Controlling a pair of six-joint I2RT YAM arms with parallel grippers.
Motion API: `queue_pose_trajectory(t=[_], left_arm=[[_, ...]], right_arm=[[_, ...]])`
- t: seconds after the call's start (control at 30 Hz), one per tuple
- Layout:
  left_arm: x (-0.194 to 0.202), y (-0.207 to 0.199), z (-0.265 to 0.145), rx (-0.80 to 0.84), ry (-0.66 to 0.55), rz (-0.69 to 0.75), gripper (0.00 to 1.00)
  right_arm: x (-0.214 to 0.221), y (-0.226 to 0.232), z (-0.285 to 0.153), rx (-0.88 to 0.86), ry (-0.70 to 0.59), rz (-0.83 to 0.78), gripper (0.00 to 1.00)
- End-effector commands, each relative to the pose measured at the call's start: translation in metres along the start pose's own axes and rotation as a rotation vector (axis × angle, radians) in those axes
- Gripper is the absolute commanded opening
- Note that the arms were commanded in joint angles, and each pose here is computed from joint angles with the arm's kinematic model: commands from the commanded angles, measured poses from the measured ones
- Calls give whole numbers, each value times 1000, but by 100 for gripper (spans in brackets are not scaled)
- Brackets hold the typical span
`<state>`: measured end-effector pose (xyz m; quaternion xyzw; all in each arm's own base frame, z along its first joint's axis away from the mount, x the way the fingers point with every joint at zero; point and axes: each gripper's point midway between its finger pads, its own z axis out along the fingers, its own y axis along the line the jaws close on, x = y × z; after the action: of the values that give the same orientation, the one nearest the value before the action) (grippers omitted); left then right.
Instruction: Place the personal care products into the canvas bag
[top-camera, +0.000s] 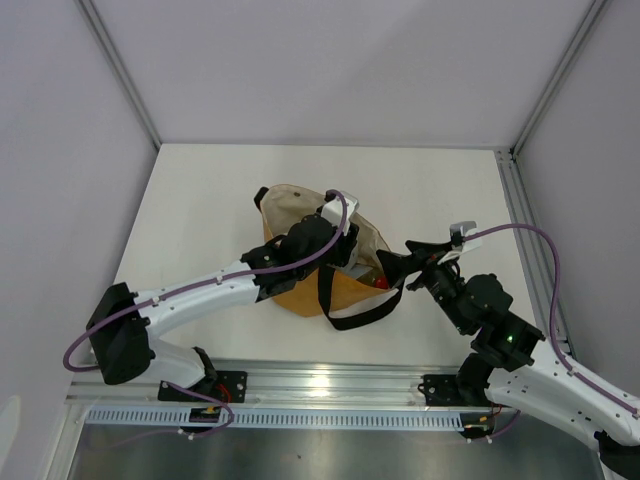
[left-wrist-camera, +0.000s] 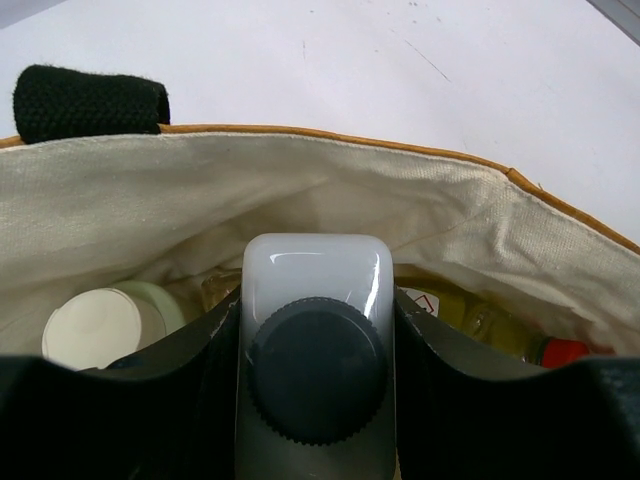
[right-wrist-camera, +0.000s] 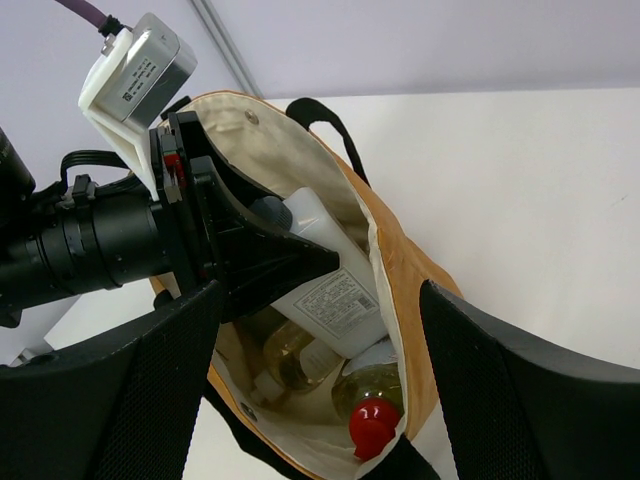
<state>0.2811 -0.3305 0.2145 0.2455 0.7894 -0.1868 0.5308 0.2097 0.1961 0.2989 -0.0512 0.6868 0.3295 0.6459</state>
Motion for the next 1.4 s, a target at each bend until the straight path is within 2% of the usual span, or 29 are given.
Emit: queue_pose_trajectory(t=[0.0, 0.03, 0.13, 0.33, 0.67, 0.8, 0.93, 1.13, 1.27, 1.3, 1.37], left_arm=[[-36, -16, -9, 50, -82, -37, 45], [-34, -15, -10, 50, -78, -35, 51], [-37, -14, -15, 47, -80, -43, 57], [-47, -13, -29, 65, -112, -67, 63], [-52, -6, -41, 38, -126, -76, 65], [-52, 0, -45, 9, -125, -82, 65], [-54, 9, -54, -27, -125, -89, 65], [-82, 23, -89, -56, -209, -112, 67], [-108, 33, -119, -73, -265, -128, 82], [-110, 36, -125, -79, -273, -130, 90], [-110, 44, -140, -93, -294, -145, 95]], right_arm=[[-10, 0, -1, 7, -31, 10, 83], [-10, 0, -1, 7, -31, 9, 84], [-10, 0, -1, 8, -32, 9, 84], [-8, 0, -1, 9, -28, 8, 84], [-1, -11, 5, 75, -13, -7, 83], [13, -18, 15, 136, 53, -35, 82], [19, -15, 19, 122, 67, -36, 80], [16, -12, 16, 98, 58, -34, 79], [11, -8, 15, 76, 32, -26, 79], [10, -8, 16, 75, 29, -24, 79], [12, -7, 16, 69, 36, -26, 80]])
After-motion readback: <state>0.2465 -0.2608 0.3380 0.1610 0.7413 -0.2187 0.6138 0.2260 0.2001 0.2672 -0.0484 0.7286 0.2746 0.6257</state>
